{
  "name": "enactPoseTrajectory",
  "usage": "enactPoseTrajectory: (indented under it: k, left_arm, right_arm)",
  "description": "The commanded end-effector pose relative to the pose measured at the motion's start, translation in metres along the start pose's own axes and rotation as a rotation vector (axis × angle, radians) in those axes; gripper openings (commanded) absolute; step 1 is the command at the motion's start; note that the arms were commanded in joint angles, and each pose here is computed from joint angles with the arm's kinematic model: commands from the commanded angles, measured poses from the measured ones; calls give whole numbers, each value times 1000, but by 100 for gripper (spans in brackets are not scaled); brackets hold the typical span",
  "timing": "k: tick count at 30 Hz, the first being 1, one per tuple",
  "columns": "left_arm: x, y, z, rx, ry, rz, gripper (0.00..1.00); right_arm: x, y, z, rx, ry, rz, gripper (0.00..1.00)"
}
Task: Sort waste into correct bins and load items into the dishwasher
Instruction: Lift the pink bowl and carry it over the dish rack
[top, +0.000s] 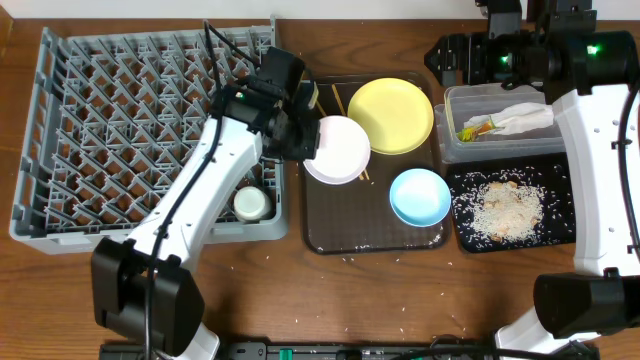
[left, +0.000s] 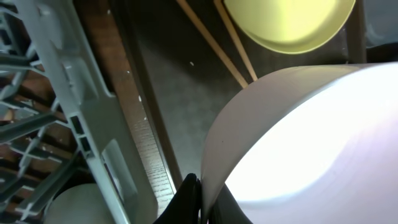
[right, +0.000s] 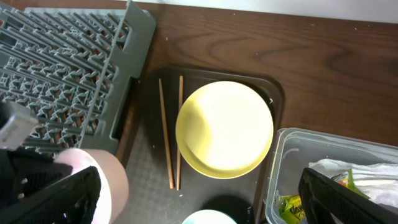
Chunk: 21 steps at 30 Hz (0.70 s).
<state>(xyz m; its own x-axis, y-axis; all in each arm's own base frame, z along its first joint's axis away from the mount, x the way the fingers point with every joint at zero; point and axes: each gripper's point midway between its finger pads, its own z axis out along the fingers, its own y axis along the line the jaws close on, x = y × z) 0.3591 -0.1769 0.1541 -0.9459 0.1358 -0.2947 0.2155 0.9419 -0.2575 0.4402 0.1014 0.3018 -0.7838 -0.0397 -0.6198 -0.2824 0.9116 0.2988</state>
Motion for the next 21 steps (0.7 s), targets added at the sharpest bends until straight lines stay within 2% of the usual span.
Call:
enactPoseTrajectory:
  k: [1, 5, 11, 21]
  left_arm:
    - [-19, 35, -20, -105, -92, -80, 7]
    - [-32, 86, -40, -280, -176, -147, 7]
    - [-36, 156, -77, -658, -256, -201, 7]
    - [-25, 193, -130, -1072, -323, -256, 7]
  right_arm:
    - [-3, 1, -3, 2, -11, -2, 99]
    - [-3, 1, -3, 2, -10, -2, 99]
    - [-3, 1, -3, 2, -10, -2, 99]
    - [-3, 1, -3, 2, -10, -2, 99]
